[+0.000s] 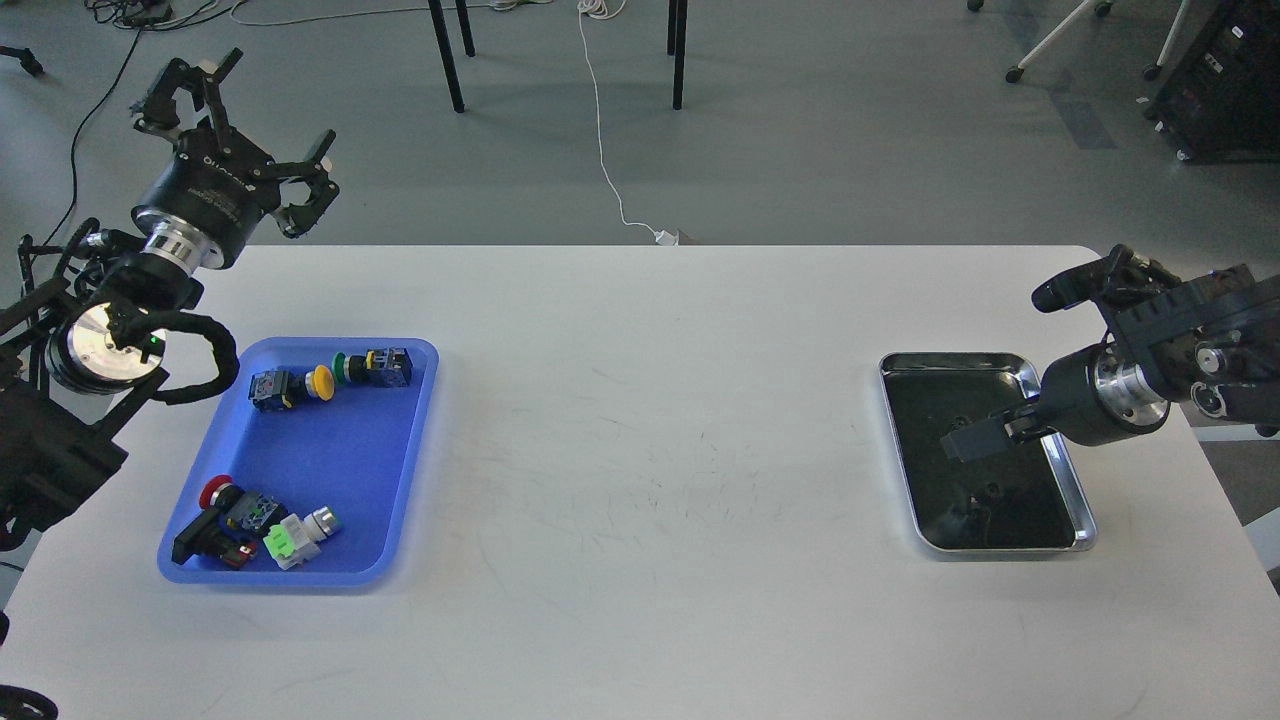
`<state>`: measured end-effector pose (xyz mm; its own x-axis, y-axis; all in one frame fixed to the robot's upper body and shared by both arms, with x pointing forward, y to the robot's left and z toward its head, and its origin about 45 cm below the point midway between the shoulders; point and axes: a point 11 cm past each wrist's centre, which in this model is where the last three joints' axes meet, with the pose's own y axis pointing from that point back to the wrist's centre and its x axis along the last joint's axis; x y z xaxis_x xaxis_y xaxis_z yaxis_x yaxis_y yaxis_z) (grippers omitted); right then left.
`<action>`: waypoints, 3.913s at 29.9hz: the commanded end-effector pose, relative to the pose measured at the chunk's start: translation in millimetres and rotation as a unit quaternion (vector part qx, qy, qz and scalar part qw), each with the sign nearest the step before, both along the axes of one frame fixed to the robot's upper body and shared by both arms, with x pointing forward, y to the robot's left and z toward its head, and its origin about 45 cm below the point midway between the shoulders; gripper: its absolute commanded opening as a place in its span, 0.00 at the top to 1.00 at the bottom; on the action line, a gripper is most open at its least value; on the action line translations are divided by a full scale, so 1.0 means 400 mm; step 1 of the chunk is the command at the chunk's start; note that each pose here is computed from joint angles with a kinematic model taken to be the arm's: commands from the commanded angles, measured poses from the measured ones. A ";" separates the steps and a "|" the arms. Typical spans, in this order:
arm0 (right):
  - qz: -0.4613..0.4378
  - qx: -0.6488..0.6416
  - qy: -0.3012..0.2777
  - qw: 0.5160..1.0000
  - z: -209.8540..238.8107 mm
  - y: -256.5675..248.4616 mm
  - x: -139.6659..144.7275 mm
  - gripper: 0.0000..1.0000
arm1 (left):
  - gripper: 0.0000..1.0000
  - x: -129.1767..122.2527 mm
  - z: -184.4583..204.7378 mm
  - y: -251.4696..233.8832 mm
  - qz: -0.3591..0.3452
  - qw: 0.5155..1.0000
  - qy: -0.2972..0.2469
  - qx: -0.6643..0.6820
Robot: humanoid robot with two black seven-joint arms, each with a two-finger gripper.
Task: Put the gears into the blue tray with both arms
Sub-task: 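Grasp the small black gear in the metal tray with the right gripper, then carry the black gear to the table center and open the right gripper, then lift the right gripper away and raise the left arm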
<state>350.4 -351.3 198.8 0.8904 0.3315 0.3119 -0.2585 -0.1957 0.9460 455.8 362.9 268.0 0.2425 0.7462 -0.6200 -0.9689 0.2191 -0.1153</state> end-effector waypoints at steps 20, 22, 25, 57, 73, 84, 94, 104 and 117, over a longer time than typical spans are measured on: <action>0.004 -0.030 0.017 0.999 -0.090 -0.050 -0.035 0.43 | 0.02 -0.007 0.003 0.034 0.014 1.000 0.002 0.008; 0.004 -0.031 0.013 0.999 -0.095 -0.052 -0.032 0.47 | 0.02 -0.008 -0.001 0.034 0.014 1.000 0.004 0.008; 0.004 -0.027 0.009 1.000 -0.098 -0.048 -0.031 0.51 | 0.02 -0.012 -0.010 0.036 0.015 1.000 0.008 0.008; 0.001 0.023 -0.063 0.998 0.011 0.014 0.058 0.85 | 0.02 -0.014 -0.008 0.047 0.018 1.000 0.007 0.011; 0.139 0.155 -0.075 0.975 -0.003 0.518 0.051 0.85 | 0.02 -0.014 -0.008 0.048 0.019 1.000 0.008 0.013; 0.189 0.235 -0.018 0.953 -0.109 0.663 -0.038 0.84 | 0.02 -0.016 -0.003 0.061 0.022 1.000 0.009 0.019; 0.170 0.232 -0.010 0.958 -0.179 0.628 -0.050 0.84 | 0.02 -0.019 -0.010 0.062 0.022 0.999 0.012 0.021; 0.163 0.233 -0.012 0.959 -0.190 0.622 -0.047 0.54 | 0.02 -0.019 -0.012 0.061 0.023 0.999 0.013 0.020; 0.071 0.335 -0.121 0.932 0.004 0.611 0.120 0.07 | 0.02 -0.024 -0.021 0.059 0.014 0.999 0.019 0.029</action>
<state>373.2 -96.1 171.8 0.7451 0.2282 0.6267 -0.2760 -0.7500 0.6012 446.9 390.5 263.9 0.1935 0.7837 -0.5902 -0.9802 0.1802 -0.0820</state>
